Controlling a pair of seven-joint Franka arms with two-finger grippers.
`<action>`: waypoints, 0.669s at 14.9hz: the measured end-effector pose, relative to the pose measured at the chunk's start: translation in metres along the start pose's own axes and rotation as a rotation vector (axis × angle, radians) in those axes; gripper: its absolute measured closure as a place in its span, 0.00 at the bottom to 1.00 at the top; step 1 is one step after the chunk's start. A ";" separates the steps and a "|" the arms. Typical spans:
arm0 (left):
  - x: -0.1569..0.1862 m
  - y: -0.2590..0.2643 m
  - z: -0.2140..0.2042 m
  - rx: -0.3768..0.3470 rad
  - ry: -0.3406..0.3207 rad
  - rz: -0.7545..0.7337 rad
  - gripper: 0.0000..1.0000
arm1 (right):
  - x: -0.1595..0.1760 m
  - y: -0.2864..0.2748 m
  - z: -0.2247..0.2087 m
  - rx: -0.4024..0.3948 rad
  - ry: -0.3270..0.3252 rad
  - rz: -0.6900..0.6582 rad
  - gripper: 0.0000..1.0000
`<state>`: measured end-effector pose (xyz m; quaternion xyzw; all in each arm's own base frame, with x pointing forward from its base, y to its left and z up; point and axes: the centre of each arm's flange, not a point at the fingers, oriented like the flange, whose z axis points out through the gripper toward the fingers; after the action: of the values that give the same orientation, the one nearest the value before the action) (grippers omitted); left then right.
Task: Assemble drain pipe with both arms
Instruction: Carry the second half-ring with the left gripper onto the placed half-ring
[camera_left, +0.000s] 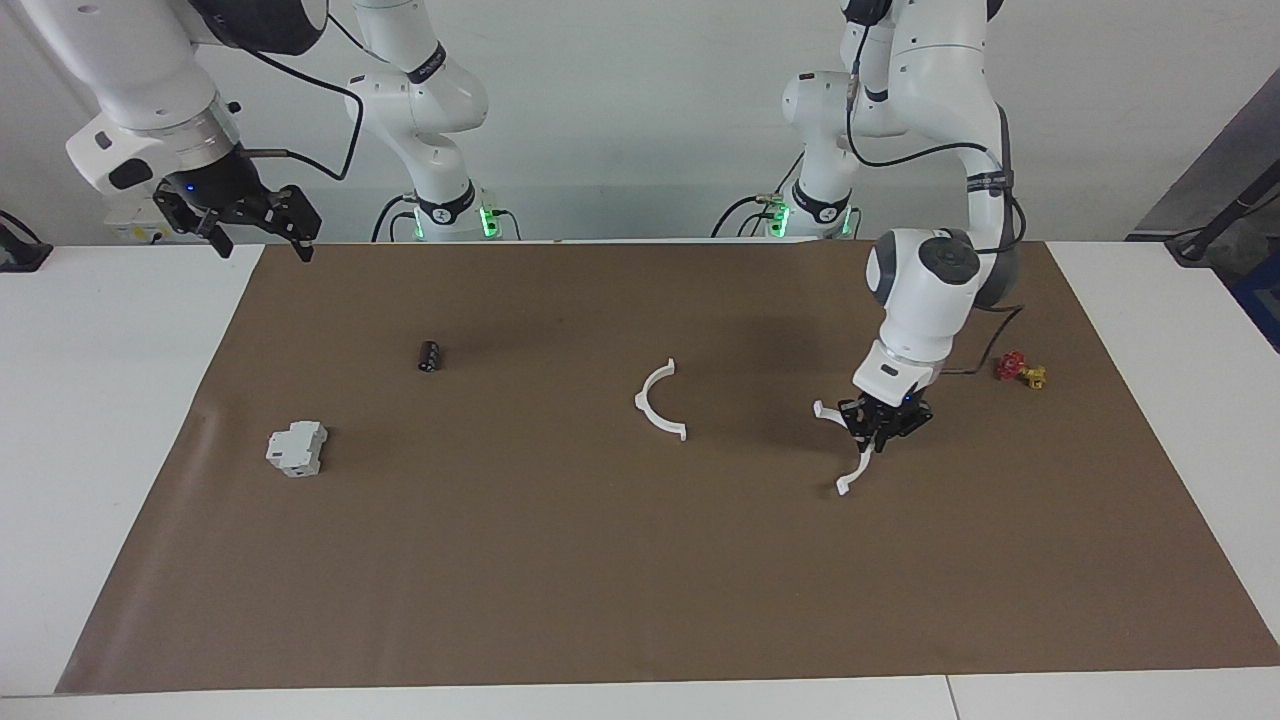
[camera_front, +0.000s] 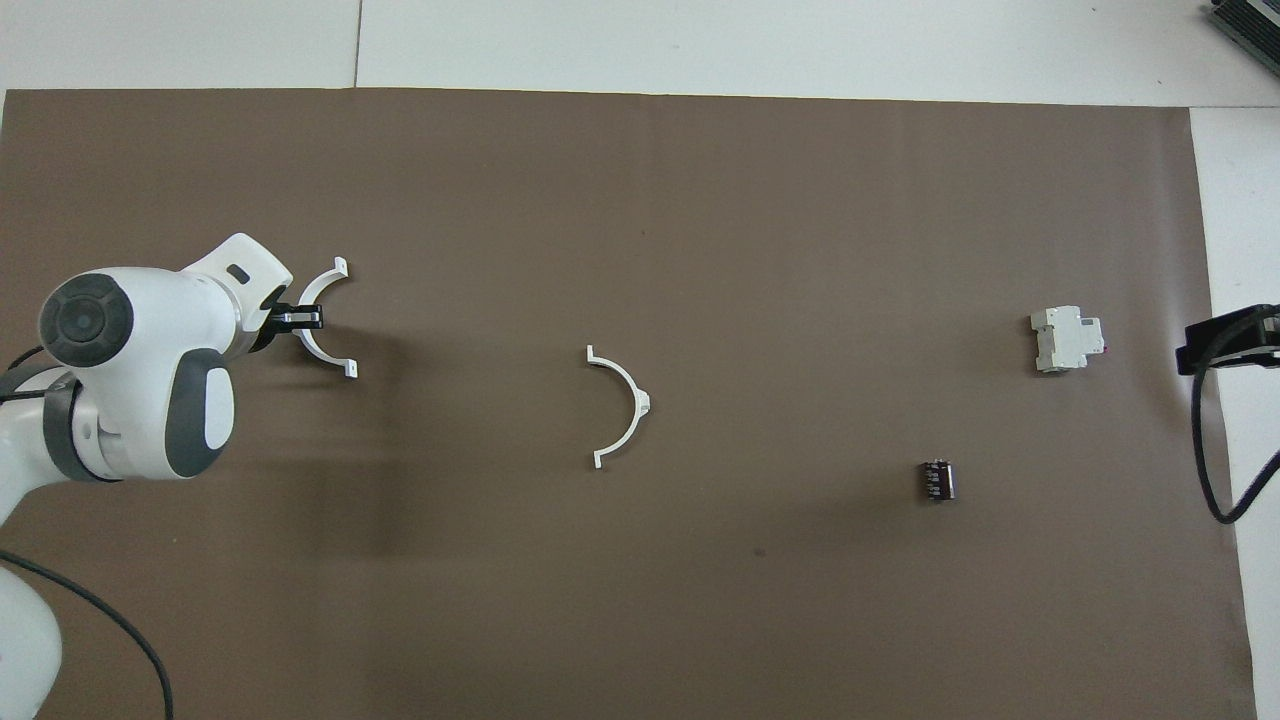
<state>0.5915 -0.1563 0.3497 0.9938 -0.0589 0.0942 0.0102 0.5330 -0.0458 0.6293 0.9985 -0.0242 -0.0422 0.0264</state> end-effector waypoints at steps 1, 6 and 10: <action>0.000 0.023 -0.006 -0.006 -0.003 0.010 0.80 | 0.000 -0.001 0.000 0.000 0.000 -0.001 0.00; -0.023 0.098 -0.004 -0.024 -0.028 0.025 0.80 | 0.000 0.000 0.002 0.000 -0.004 0.000 0.00; -0.052 0.129 0.008 -0.018 -0.070 -0.016 0.80 | 0.000 0.000 0.002 0.000 -0.004 0.000 0.00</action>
<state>0.5270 -0.2789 0.3337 0.9967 -0.0522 0.0590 0.0179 0.5328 -0.0461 0.6274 0.9984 -0.0244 -0.0443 0.0263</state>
